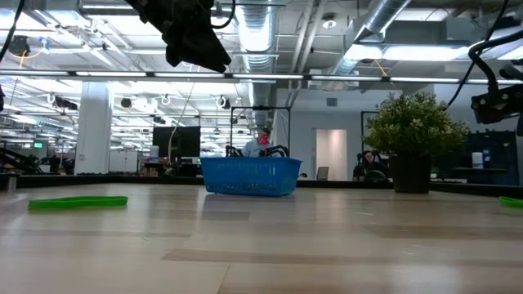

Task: Pick and place items into bin
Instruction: Put the green rubber band into the blue bin

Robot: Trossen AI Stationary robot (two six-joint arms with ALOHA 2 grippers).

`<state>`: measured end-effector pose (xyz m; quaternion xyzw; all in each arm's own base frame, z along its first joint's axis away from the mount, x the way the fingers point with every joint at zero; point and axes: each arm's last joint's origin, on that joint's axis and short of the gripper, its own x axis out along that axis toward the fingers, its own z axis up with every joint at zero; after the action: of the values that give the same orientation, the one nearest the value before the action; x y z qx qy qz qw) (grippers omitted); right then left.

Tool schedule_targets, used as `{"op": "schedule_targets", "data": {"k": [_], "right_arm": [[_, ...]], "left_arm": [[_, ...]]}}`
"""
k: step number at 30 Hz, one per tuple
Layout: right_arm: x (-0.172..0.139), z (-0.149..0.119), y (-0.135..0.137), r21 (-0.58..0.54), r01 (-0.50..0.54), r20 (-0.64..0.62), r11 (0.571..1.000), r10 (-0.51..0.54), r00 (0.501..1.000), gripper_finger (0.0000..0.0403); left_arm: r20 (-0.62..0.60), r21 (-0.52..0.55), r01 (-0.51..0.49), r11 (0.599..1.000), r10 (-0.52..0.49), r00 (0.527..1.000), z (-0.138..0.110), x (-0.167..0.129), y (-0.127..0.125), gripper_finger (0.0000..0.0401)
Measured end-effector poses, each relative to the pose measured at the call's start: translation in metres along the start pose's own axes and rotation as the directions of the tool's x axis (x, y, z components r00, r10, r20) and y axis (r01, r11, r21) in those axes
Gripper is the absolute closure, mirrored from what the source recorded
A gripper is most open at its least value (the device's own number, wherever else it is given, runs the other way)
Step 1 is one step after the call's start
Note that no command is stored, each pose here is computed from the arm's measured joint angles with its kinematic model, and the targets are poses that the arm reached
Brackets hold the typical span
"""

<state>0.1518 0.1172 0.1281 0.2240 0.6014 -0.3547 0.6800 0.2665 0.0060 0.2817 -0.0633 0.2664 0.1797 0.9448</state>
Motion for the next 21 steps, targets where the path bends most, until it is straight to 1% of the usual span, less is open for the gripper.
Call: {"op": "schedule_targets", "data": {"k": [4,7,10,16,18,21], "right_arm": [[0.0001,-0.0001,-0.0002,-0.005,0.002,0.0,1.0,-0.002,1.0,0.0277],[0.0004,0.0,-0.0001,0.007,0.002,0.0,1.0,-0.002,1.0,0.0288],[0.0005,0.0,-0.0001,0.017,0.002,0.001,1.0,-0.002,1.0,0.0315],[0.0014,0.0001,-0.0018,0.034,0.018,0.012,0.999,-0.018,1.0,0.039],[0.0015,0.0005,-0.0019,0.046,0.018,0.027,0.999,-0.019,0.999,0.0398],[0.0009,0.0008,-0.0013,0.052,0.015,0.038,0.999,-0.017,0.999,0.0395]], "left_arm": [[0.0,0.01,0.0,1.0,0.0,1.0,0.0,0.0,0.0,0.0262],[0.0,0.011,0.0,1.0,0.0,1.0,0.0,0.0,0.0,0.0262],[0.0,0.012,0.0,1.0,0.0,1.0,0.0,0.0,0.0,0.0262],[0.0,0.014,0.0,1.0,0.0,1.0,0.0,0.0,0.0,0.0262],[0.0,0.014,0.0,1.0,0.0,1.0,0.0,0.0,0.0,0.0262],[0.0,0.014,-0.001,1.0,0.001,1.0,-0.0001,0.0001,0.0,0.0262]]}}
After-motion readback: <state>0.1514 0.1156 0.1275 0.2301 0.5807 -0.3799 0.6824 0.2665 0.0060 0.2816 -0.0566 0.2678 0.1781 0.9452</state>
